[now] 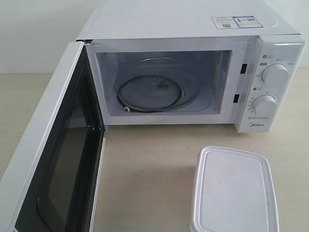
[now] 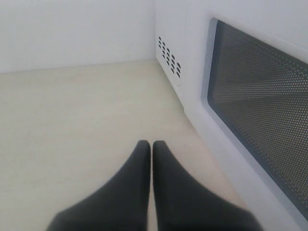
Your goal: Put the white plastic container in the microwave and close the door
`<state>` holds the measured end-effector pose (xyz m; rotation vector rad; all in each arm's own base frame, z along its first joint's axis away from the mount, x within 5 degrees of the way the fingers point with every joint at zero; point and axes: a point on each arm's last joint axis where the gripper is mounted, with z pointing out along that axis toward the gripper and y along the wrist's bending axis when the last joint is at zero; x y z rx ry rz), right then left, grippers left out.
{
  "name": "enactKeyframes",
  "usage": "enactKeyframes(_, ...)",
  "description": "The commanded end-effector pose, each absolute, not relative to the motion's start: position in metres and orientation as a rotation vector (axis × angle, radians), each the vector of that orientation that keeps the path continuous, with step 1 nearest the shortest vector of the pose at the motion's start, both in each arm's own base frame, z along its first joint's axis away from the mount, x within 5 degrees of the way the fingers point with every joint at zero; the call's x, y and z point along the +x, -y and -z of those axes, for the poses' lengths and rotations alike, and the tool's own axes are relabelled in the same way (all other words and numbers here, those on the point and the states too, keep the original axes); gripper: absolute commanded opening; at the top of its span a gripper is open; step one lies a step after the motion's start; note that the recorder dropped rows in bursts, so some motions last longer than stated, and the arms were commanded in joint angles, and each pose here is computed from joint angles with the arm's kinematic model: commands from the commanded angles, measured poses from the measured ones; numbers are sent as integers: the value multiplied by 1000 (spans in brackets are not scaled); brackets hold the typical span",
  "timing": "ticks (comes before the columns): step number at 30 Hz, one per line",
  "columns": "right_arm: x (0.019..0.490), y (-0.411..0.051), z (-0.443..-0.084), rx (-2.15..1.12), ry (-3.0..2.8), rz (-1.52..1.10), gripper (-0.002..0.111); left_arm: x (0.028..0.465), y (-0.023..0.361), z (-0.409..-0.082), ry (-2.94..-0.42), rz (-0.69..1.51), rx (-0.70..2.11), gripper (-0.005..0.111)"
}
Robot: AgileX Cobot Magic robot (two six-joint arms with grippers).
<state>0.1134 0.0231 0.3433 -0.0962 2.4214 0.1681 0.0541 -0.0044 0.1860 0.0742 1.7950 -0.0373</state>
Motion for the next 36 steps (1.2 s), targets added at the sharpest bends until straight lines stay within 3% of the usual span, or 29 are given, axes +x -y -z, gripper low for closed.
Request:
enactKeyframes(1,140,-49,-317,-254,-2692,-360,0,54,4,-185,-1797,42,63,4)
enactKeyframes(9,177,-64,-296,-189,-2757,-525,0,54,4,-185,-1797,42,63,4)
enactKeyframes(19,190,-12,-299,-14,-2746,-567,0,54,4,-185,-1797,42,63,4)
enactKeyframes(23,199,-16,-294,-81,-2727,-778,0,54,4,-185,-1797,42,63,4)
enactKeyframes(29,201,-14,-262,-45,-2821,-826,0,54,4,-185,-1797,42,63,4)
enactKeyframes(36,203,5,-221,214,-2854,-844,0,54,4,-185,-1797,42,63,4)
